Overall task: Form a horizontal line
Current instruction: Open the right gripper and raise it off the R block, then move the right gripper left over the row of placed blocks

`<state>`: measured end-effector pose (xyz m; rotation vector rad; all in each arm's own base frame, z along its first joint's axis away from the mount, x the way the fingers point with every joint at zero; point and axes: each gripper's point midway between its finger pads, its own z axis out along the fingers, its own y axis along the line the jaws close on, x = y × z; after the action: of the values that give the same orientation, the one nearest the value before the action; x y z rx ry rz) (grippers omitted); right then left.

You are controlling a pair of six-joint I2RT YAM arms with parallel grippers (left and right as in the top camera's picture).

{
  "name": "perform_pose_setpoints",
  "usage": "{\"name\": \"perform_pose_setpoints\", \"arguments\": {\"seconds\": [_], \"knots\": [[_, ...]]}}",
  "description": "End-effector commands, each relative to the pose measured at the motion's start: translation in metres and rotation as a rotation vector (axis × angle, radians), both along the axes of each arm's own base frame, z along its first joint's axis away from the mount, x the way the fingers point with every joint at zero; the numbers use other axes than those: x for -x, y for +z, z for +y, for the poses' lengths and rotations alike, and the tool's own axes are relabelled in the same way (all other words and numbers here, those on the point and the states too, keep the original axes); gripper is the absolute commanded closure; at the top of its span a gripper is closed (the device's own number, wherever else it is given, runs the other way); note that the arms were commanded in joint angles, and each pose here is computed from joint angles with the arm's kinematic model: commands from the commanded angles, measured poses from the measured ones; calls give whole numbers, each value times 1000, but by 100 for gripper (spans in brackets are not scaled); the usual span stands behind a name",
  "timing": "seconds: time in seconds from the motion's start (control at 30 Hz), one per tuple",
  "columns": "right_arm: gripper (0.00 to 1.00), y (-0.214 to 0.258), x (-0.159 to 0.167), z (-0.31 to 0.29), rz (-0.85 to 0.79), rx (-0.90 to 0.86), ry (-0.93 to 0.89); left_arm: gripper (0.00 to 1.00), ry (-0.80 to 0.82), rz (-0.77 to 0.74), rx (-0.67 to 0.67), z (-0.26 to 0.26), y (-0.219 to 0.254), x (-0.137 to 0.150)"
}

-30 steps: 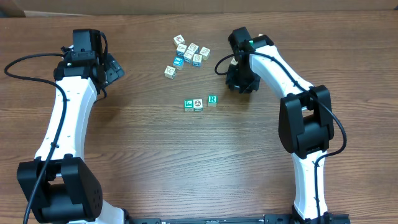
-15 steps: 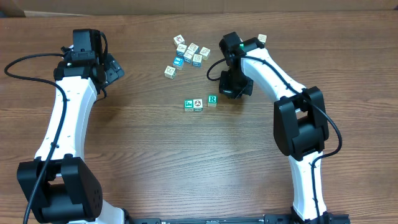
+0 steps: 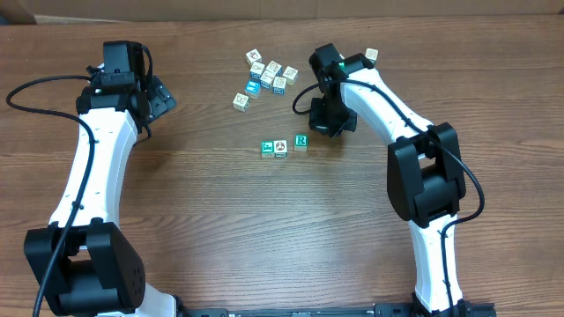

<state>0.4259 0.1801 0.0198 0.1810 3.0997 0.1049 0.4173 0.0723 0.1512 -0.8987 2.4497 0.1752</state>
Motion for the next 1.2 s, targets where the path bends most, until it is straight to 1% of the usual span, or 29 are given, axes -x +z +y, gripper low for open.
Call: {"name": "perform_pose_setpoints", "arguments": {"seconds": [0.0, 0.5, 0.7, 1.17], "knots": [[96, 4, -4, 9, -37, 11, 116, 0, -10, -10, 1, -4, 4, -2], [96, 4, 3, 25, -19, -38, 147, 0, -10, -10, 1, -4, 4, -2], [96, 6, 9, 37, 6, -115, 191, 0, -10, -10, 1, -4, 4, -2], [96, 6, 16, 38, 36, -120, 191, 0, -10, -10, 1, -4, 4, -2]]}}
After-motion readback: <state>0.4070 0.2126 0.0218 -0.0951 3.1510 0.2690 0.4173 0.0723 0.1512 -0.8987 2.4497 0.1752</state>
